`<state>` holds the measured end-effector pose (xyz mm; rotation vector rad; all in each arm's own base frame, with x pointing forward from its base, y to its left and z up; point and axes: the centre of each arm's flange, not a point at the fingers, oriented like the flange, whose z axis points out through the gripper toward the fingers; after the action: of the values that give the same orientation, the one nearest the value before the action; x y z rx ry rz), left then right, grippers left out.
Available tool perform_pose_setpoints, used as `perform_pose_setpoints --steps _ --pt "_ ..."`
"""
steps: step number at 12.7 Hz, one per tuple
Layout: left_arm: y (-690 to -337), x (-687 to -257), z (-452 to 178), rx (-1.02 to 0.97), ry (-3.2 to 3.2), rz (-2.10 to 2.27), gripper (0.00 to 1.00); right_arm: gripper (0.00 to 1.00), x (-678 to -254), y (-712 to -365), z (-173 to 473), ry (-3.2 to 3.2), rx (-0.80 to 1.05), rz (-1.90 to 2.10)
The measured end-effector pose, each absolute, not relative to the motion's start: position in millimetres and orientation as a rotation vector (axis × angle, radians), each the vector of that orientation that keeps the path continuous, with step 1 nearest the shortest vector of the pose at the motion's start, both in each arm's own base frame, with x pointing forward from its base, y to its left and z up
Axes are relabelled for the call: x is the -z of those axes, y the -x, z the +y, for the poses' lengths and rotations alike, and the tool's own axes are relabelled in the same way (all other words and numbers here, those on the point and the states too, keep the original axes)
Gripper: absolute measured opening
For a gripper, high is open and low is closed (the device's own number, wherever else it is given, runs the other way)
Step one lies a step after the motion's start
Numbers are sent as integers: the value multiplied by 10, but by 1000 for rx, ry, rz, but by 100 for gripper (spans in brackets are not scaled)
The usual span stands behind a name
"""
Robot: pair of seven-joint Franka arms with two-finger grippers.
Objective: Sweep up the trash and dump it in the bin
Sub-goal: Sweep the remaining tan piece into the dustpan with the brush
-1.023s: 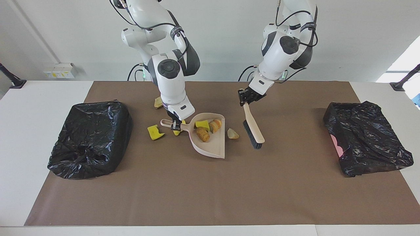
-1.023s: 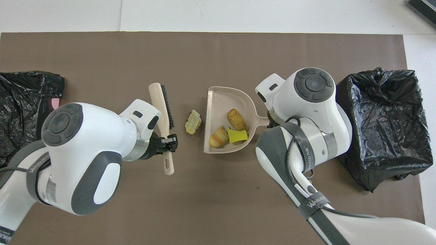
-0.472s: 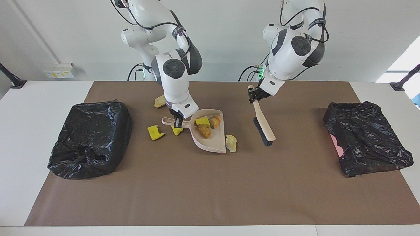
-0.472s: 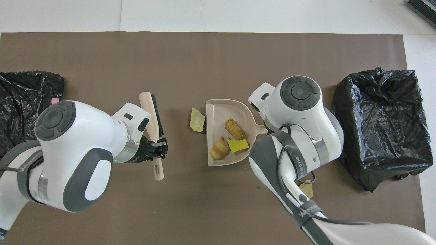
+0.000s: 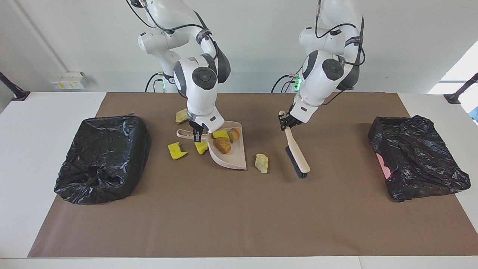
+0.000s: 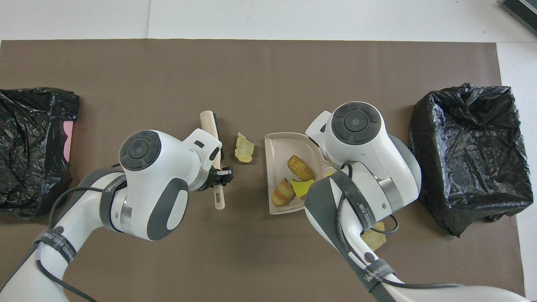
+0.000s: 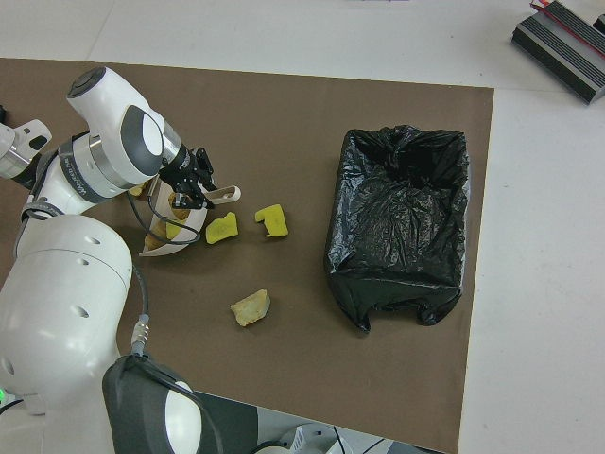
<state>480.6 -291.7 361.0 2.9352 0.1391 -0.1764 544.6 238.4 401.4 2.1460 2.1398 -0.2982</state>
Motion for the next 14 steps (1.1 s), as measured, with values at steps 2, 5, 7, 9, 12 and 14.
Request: perform_pose_setpoints --steps 2,5,7,9,12,14 --pt "-4691 -3578 -3117 177 -2939 55 26 33 -3858 -5308 2725 -2185 300 2078" --pt "-4652 -3553 -3154 180 -2945 9 26 33 -3687 -5198 3009 -2203 304 2021" --pt "-4620 -3499 -3141 193 -2949 -20 26 33 -3688 -5230 2964 -2215 299 2011" --pt "-4518 -3477 -3259 208 -2952 -63 26 33 -3701 -5266 2920 -2225 293 2001" --pt "-4295 -3472 -3512 269 -2931 -113 26 33 -3735 -5364 2773 -2247 285 1979" --pt "-4172 -3510 -3659 280 -2916 -145 26 33 -3741 -5385 2737 -2249 285 1979"
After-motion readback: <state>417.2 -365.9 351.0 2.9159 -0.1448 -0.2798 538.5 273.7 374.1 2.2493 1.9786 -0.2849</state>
